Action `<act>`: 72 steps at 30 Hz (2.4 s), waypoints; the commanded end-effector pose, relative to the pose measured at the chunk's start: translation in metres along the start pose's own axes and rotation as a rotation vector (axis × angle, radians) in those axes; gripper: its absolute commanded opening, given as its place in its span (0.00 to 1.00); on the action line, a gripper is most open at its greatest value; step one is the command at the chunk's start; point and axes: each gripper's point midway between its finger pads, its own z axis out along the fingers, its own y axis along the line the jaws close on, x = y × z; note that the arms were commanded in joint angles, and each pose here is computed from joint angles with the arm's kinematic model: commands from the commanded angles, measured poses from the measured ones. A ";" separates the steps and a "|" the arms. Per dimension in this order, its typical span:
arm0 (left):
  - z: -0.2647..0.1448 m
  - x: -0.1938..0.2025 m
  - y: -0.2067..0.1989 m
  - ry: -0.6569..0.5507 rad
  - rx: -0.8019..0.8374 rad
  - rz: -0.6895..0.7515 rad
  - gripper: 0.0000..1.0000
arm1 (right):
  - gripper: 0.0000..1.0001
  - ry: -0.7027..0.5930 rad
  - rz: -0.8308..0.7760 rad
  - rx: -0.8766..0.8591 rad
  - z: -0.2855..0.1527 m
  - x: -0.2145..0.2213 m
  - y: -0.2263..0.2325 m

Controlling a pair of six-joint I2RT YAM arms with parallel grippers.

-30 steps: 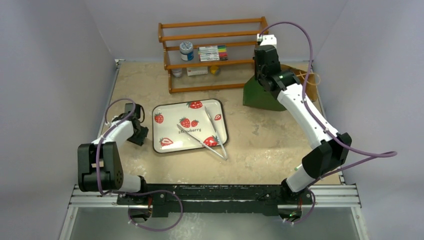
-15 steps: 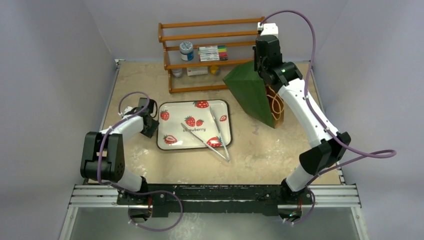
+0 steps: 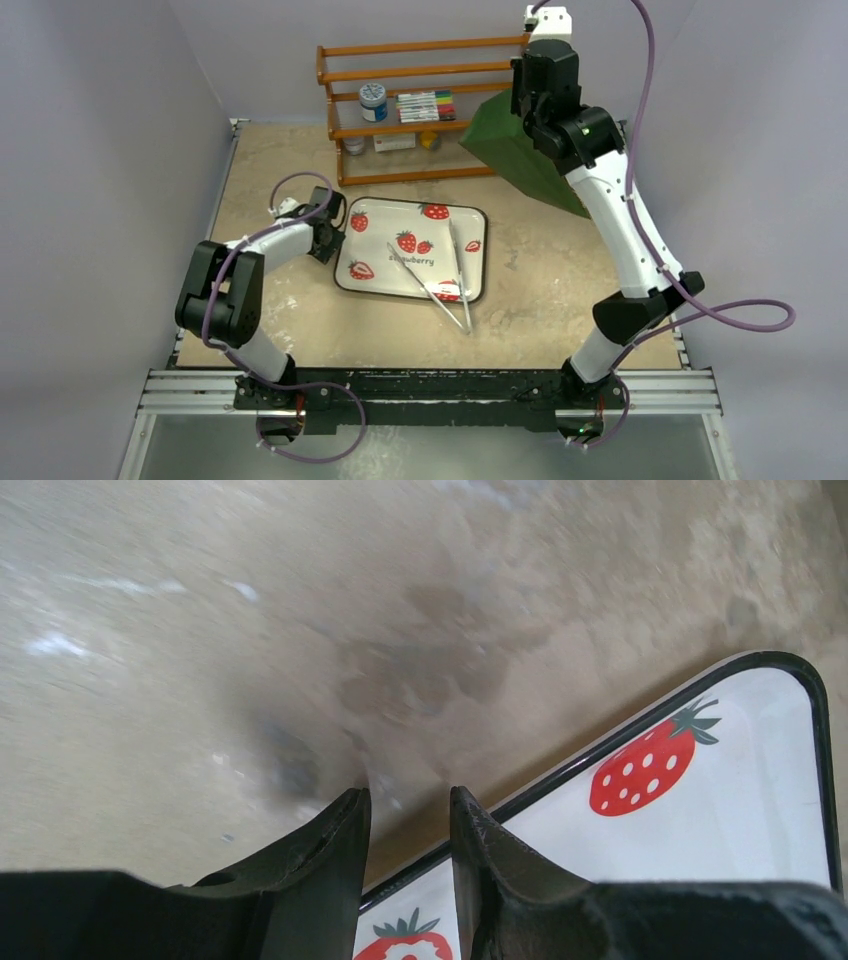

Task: Take the fake bread out of the paper bag
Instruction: Move the container to the center of the board, then place the paper bag at the center of the board.

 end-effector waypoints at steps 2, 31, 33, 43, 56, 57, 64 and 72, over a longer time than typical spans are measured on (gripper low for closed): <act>-0.002 0.048 0.005 0.076 -0.052 0.080 0.35 | 0.00 -0.110 0.041 -0.014 -0.020 -0.041 0.006; -0.073 0.218 -0.029 0.149 0.088 0.337 0.34 | 0.00 -0.152 0.034 -0.179 -0.048 -0.053 0.069; -0.075 0.227 -0.035 0.155 0.101 0.344 0.34 | 0.00 -0.149 0.029 -0.183 -0.048 -0.052 0.072; -0.098 0.230 -0.047 0.131 0.165 0.341 0.42 | 0.00 -0.142 0.018 -0.216 -0.050 -0.049 0.087; -0.193 0.098 -0.035 -0.132 0.294 0.138 0.68 | 0.00 -0.125 -0.087 -0.372 -0.072 -0.027 0.184; -0.199 0.088 -0.031 -0.151 0.301 0.112 0.68 | 0.00 -0.117 -0.101 -0.385 -0.073 -0.021 0.195; -0.221 0.036 -0.005 -0.253 0.338 -0.047 0.70 | 0.00 -0.136 -0.149 -0.478 -0.081 0.000 0.255; -0.246 -0.002 0.006 -0.313 0.400 -0.186 0.73 | 0.00 -0.152 -0.147 -0.582 -0.074 0.014 0.303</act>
